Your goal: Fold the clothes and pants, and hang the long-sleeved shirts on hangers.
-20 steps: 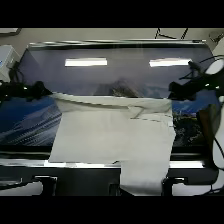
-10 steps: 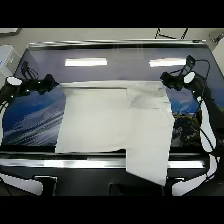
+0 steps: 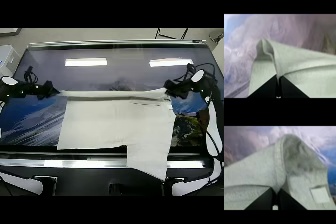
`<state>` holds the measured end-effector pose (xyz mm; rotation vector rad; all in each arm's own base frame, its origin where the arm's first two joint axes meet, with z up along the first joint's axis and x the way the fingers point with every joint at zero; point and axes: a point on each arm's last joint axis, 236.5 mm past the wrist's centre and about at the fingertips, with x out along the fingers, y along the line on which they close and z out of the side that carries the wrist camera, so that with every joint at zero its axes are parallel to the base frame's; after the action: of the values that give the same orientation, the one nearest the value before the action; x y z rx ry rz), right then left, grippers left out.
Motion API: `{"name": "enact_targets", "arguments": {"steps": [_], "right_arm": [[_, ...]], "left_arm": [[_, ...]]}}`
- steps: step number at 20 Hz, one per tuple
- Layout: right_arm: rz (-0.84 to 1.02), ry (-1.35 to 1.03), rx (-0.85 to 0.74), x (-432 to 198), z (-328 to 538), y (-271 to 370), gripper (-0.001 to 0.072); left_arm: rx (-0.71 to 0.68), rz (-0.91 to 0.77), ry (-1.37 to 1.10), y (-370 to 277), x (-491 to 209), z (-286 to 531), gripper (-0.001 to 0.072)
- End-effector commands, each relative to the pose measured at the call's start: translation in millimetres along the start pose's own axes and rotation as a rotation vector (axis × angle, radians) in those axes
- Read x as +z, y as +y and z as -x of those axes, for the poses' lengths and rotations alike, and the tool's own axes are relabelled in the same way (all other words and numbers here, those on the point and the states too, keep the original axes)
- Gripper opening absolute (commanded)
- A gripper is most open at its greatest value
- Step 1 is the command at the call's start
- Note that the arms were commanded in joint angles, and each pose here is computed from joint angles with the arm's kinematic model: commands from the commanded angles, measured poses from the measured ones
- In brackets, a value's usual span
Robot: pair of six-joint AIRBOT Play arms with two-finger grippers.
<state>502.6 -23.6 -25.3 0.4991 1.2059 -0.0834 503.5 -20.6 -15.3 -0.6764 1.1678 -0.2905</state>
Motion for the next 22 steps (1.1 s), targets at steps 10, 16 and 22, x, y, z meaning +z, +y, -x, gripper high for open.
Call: {"name": "enact_targets", "arguments": {"steps": [10, 16, 22], "right_arm": [[-0.087, 0.371, -0.091, -110, -10, -32, 0.0173], [-0.147, 0.424, -0.115, -110, 80, -88, 0.0540], [-0.182, 0.521, -0.172, -191, 83, -119, 0.0540]], "left_arm": [[-0.002, 0.102, 0.377, 32, -115, -21, 0.0264], [0.101, 0.090, 0.410, 60, -112, 65, 0.0441], [0.119, 0.160, 0.570, 89, -243, 56, 0.0443]]}}
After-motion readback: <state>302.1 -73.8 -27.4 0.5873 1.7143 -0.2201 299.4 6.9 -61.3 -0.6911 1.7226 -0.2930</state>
